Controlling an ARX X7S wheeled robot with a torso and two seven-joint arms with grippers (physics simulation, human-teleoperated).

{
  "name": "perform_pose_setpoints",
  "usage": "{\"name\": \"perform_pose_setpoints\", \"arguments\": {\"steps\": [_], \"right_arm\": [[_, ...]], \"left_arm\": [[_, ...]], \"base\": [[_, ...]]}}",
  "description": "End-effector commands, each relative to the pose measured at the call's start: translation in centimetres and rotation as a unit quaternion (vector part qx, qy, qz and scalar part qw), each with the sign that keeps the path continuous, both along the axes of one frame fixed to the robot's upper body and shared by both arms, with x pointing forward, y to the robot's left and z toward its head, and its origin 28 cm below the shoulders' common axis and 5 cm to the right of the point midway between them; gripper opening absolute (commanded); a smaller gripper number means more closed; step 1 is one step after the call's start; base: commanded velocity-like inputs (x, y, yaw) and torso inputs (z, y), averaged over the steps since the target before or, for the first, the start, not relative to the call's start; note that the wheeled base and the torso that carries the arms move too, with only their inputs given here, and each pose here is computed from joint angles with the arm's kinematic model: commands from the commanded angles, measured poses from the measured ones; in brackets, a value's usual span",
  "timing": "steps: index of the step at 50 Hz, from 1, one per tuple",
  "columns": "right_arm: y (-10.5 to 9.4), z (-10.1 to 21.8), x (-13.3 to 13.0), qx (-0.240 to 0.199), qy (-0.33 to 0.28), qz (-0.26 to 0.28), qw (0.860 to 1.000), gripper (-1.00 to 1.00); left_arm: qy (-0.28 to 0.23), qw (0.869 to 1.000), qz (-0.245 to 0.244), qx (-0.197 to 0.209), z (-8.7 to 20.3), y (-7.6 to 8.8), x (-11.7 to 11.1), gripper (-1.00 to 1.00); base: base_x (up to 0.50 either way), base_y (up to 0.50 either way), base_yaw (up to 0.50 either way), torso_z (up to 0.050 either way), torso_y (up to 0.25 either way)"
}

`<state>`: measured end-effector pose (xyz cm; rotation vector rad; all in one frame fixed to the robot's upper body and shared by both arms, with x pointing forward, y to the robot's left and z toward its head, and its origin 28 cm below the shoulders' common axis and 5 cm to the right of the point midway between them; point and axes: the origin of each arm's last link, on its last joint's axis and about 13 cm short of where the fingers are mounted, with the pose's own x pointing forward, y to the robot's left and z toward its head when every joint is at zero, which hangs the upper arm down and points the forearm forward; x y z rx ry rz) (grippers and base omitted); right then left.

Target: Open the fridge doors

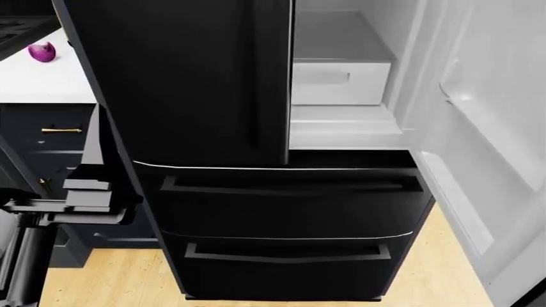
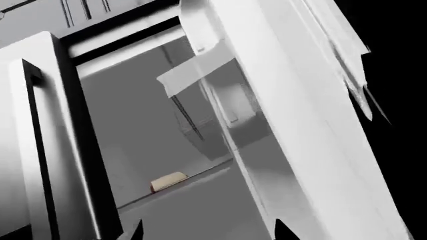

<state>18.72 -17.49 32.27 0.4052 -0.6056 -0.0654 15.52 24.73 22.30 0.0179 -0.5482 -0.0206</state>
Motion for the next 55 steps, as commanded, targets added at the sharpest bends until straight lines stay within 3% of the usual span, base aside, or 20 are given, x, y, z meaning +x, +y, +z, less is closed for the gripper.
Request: {"name": "perform_pose_setpoints", "arguments": {"steps": [1,11,22,37,47,55], "right_arm": [[1.0,0.3,-2.8,-0.063,-0.066,0.061,0.994,1.0],[2.4,-0.9,-4.2,-0.111,-0.066,0.132,0.983,1.0],[3.2,-2.2,-4.6,-0.132,-0.037,0.16,0.978,1.0],[2.9,-3.2,-4.2,-0.117,-0.005,0.109,0.987,1.0],[2.8,-3.3,-4.4,-0.116,-0.009,0.105,0.988,1.0],[2.7,-3.2,-4.4,-0.116,-0.011,0.105,0.988,1.0]], "left_arm": [[-0.002,1.0,0.0,0.001,0.1,0.0,-0.1,1.0],[-0.002,1.0,-0.002,0.001,0.1,-0.1,0.0,1.0],[-0.003,1.0,-0.002,0.001,0.2,0.0,0.0,1.0],[-0.013,0.999,-0.002,0.029,1.0,0.0,-0.2,1.0],[-0.027,0.998,-0.006,0.058,2.5,0.2,-0.2,1.0],[-0.039,0.99,-0.081,0.113,5.7,0.4,-0.2,1.0]], "base": [[0.0,0.0,0.0,0.0,0.0],[0.0,0.0,0.0,0.0,0.0],[0.0,0.0,0.0,0.0,0.0],[0.0,0.0,0.0,0.0,0.0],[0.0,0.0,0.0,0.0,0.0],[0.0,0.0,0.0,0.0,0.0]]}}
